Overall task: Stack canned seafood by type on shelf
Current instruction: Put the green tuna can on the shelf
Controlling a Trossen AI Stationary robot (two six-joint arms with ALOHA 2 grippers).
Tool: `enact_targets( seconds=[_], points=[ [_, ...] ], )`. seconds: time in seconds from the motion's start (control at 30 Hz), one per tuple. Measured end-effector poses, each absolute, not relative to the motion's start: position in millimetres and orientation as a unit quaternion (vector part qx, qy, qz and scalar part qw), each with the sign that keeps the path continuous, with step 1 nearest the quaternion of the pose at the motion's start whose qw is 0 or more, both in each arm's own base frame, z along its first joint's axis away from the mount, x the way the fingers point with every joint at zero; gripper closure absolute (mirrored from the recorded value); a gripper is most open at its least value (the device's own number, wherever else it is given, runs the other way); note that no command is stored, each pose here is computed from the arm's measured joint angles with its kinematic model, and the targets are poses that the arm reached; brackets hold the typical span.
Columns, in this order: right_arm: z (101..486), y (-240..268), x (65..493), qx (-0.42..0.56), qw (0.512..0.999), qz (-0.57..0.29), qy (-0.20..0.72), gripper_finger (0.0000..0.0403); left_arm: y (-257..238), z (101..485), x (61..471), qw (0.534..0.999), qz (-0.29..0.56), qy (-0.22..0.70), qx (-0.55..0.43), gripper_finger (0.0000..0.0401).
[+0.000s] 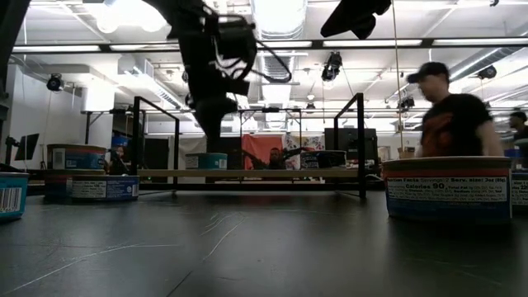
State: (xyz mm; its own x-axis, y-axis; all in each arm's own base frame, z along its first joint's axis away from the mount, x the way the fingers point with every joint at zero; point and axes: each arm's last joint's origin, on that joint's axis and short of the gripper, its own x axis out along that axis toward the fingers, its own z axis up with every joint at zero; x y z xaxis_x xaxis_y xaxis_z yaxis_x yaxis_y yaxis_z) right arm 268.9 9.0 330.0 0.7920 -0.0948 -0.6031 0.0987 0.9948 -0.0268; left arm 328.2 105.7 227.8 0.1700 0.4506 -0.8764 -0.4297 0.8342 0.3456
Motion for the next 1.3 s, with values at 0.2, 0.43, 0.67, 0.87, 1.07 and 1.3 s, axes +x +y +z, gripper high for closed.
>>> enact_targets(
  seconds=[0.2,0.43,0.67,0.87,1.07,1.3],
  points=[
    [330,9,269,0.003,0.946,-0.051,0.319,0.039,101,248,323,0.751,0.186,0.633,0.021,0.0401],
    [330,9,269,0.001,0.946,-0.05,0.319,0.039,92,230,323,0.769,0.049,0.637,0.02,0.0401],
    [330,9,269,-0.003,0.946,-0.049,0.319,0.039,95,218,321,0.762,0.109,0.637,0.046,0.0401],
    [330,9,269,-0.005,0.946,-0.048,0.32,0.039,97,216,326,0.778,0.117,0.615,0.048,0.0401],
    [330,9,269,-0.006,0.946,-0.048,0.321,0.039,99,214,328,0.779,0.119,0.614,0.048,0.0401],
    [329,9,269,-0.006,0.946,-0.048,0.322,0.039,107,203,331,0.77,0.132,0.623,0.045,0.0401]
  ],
)
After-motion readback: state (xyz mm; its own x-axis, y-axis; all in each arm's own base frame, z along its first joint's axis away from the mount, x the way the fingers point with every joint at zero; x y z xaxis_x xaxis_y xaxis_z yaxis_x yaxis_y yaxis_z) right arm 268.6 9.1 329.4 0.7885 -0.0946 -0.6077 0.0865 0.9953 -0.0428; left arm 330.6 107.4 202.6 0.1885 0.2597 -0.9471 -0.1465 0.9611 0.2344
